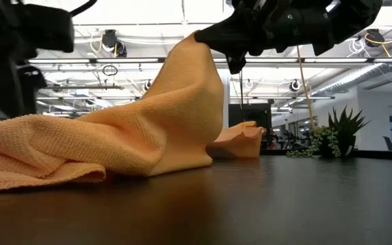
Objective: Fold microfiber towels
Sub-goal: Fold the orange microfiber towel
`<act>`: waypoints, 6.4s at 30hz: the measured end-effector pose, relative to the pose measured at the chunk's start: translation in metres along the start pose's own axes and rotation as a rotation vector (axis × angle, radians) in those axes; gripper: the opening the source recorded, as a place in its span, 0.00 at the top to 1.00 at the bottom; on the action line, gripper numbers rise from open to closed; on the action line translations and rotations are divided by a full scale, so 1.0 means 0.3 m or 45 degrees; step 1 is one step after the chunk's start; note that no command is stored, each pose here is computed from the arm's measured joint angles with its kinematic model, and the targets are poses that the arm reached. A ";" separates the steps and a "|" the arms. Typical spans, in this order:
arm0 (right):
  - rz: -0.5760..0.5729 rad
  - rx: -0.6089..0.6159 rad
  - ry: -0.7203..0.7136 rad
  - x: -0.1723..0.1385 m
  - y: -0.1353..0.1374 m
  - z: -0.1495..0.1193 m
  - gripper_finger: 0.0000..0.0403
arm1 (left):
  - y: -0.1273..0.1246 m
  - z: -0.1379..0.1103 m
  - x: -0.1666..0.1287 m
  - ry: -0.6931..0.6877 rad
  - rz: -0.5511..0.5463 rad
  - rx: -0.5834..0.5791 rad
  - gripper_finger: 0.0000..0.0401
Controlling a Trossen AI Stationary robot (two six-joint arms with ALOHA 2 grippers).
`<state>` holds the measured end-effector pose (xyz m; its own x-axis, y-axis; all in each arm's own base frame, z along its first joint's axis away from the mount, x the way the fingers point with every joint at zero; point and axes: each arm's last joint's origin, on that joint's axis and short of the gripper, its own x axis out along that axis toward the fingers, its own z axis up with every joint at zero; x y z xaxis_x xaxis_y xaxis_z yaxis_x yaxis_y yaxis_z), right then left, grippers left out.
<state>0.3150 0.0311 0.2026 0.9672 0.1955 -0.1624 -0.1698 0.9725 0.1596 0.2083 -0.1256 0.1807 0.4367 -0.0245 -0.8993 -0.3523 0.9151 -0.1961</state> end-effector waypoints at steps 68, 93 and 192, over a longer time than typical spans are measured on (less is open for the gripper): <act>0.008 -0.004 -0.001 0.000 0.006 0.000 1.00 | -0.027 -0.078 0.050 -0.172 -0.189 -0.138 0.35; 0.009 -0.006 -0.009 0.000 0.006 0.002 1.00 | -0.017 -0.102 0.060 -0.231 -0.154 -0.162 0.35; 0.099 -0.170 -0.319 -0.330 0.126 0.302 1.00 | -0.042 0.248 -0.484 -0.820 0.332 0.366 1.00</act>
<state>0.2301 0.0369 0.3128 0.9640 0.2489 0.0934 -0.2525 0.9671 0.0297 0.2109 -0.1035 0.3427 0.7977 0.3673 -0.4784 -0.3195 0.9301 0.1814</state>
